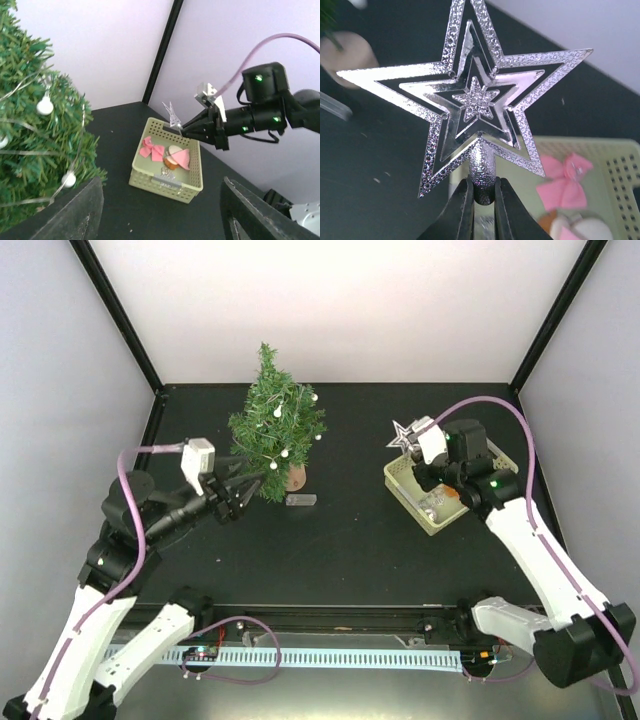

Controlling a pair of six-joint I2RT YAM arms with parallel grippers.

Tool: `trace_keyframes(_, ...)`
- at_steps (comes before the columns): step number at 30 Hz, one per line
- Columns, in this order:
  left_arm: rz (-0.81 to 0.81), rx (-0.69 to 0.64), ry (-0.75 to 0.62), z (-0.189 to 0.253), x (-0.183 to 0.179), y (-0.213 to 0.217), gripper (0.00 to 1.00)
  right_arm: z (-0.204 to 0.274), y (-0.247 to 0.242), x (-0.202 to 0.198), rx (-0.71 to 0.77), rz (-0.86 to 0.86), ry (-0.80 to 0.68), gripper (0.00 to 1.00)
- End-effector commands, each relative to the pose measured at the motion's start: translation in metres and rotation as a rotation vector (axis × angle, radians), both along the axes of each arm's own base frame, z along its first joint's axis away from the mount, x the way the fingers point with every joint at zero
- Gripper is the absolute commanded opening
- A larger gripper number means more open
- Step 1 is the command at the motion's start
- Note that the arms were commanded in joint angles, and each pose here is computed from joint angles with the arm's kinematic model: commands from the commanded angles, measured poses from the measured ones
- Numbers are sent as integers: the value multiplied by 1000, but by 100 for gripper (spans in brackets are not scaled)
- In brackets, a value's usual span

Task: Decorate the small christmas tree
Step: Pick up the decoration item from the storage box, then place the decoration item on the Christmas tree.

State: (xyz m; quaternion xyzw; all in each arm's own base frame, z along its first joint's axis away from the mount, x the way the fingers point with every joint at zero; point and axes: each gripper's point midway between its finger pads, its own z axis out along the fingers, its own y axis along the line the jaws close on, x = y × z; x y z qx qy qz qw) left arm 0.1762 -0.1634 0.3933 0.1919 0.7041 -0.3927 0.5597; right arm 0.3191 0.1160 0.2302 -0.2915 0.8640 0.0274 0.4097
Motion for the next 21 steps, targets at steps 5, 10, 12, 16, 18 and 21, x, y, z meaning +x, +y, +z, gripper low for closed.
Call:
trace_keyframes(5,-101,-52,53,41,19,-29,55,105,88,-41,328,205,-266,8)
trace_keyframes(10,-201,-137,71,53,24,-52,54,138,129,-62,449,268,-315,8)
trace_keyframes(12,-250,-162,73,56,22,-62,53,146,146,-70,477,295,-316,8)
trace_keyframes(16,-273,-154,74,54,21,-74,52,154,172,-80,504,334,-312,9)
trace_keyframes(18,-274,-143,76,51,21,-77,52,156,182,-83,514,343,-307,10)
trace_keyframes(21,-248,-114,82,42,26,-78,48,158,193,-88,524,358,-310,10)
